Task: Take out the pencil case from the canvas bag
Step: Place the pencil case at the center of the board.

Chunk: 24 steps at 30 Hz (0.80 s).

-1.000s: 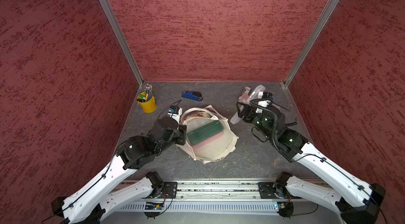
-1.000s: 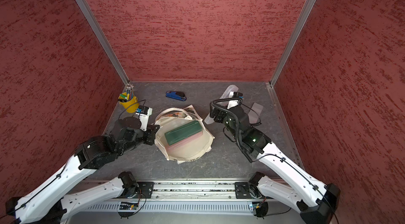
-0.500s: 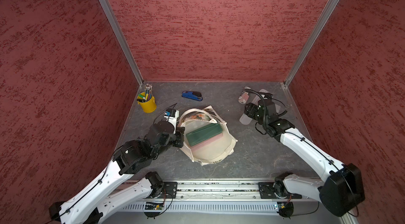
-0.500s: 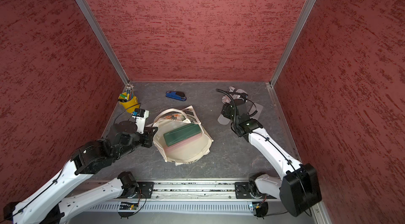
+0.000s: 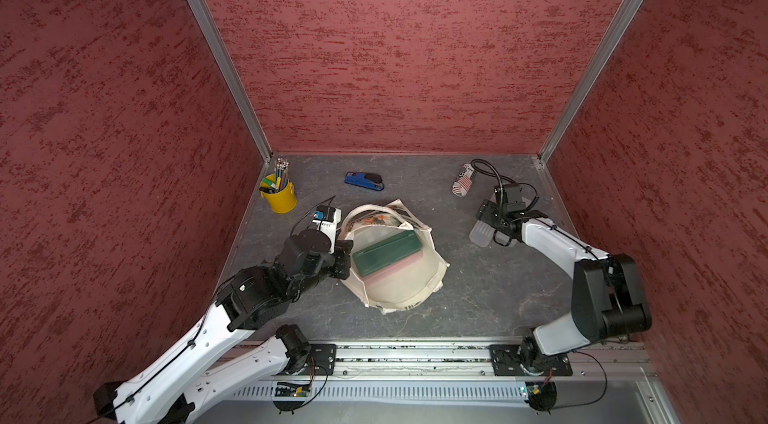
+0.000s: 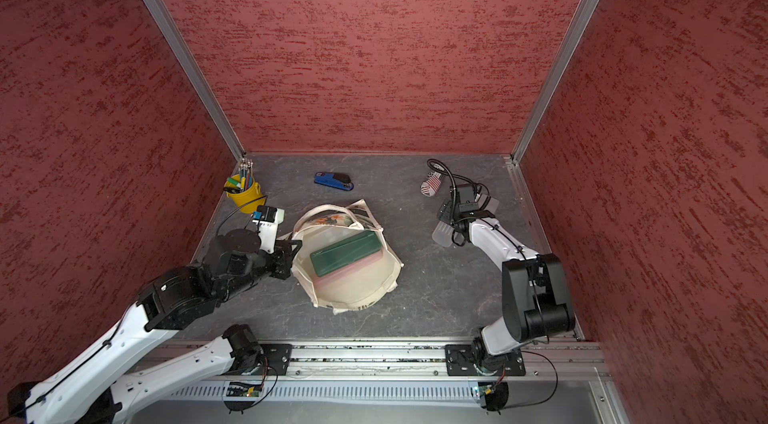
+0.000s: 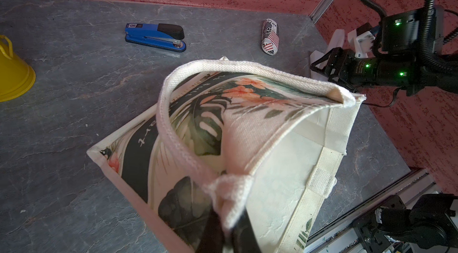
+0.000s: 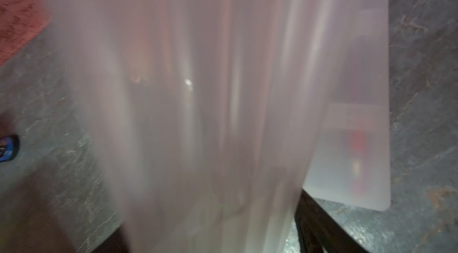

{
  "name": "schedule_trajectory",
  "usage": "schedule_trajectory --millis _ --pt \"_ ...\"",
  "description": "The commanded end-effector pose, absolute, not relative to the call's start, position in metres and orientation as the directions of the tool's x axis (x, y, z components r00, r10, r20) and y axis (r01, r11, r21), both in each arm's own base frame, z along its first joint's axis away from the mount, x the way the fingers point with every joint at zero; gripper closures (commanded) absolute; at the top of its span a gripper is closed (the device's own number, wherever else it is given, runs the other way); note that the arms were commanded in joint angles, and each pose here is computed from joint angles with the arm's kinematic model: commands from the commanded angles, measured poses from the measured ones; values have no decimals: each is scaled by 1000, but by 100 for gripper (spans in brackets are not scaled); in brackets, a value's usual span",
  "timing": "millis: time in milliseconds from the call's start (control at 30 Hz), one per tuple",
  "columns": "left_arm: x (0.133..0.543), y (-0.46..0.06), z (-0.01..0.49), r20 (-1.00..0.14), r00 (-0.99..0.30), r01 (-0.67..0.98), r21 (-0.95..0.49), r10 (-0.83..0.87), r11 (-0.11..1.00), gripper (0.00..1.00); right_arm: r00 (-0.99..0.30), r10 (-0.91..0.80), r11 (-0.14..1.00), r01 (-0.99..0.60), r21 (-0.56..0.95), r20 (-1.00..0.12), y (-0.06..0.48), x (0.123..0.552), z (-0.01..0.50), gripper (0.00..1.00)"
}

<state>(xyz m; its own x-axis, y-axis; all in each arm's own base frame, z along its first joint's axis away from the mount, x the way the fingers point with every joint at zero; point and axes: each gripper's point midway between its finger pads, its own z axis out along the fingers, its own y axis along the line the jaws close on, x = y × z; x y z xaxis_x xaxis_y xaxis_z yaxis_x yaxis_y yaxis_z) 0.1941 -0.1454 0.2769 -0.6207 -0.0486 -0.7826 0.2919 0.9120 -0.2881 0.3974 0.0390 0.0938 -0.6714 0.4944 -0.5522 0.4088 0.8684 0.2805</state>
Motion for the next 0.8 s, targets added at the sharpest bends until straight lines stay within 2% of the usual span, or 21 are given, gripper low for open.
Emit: schedule_trajectory --millis 0,233,500,767 --pt "198 -150 284 -794 -602 294 -325 -90 899 100 -664 475 879 389 276 -577 38 410 106 19" --pt "198 -152 284 -792 -604 300 -331 -90 895 100 -693 458 885 416 210 -556 31 421 87 19" --pt "197 -151 283 -793 -603 298 -331 -92 896 100 -682 464 884 402 240 -565 34 423 90 17" --pt "195 -154 283 -794 -602 321 -339 -86 884 100 -654 488 873 369 319 -578 42 413 107 11"
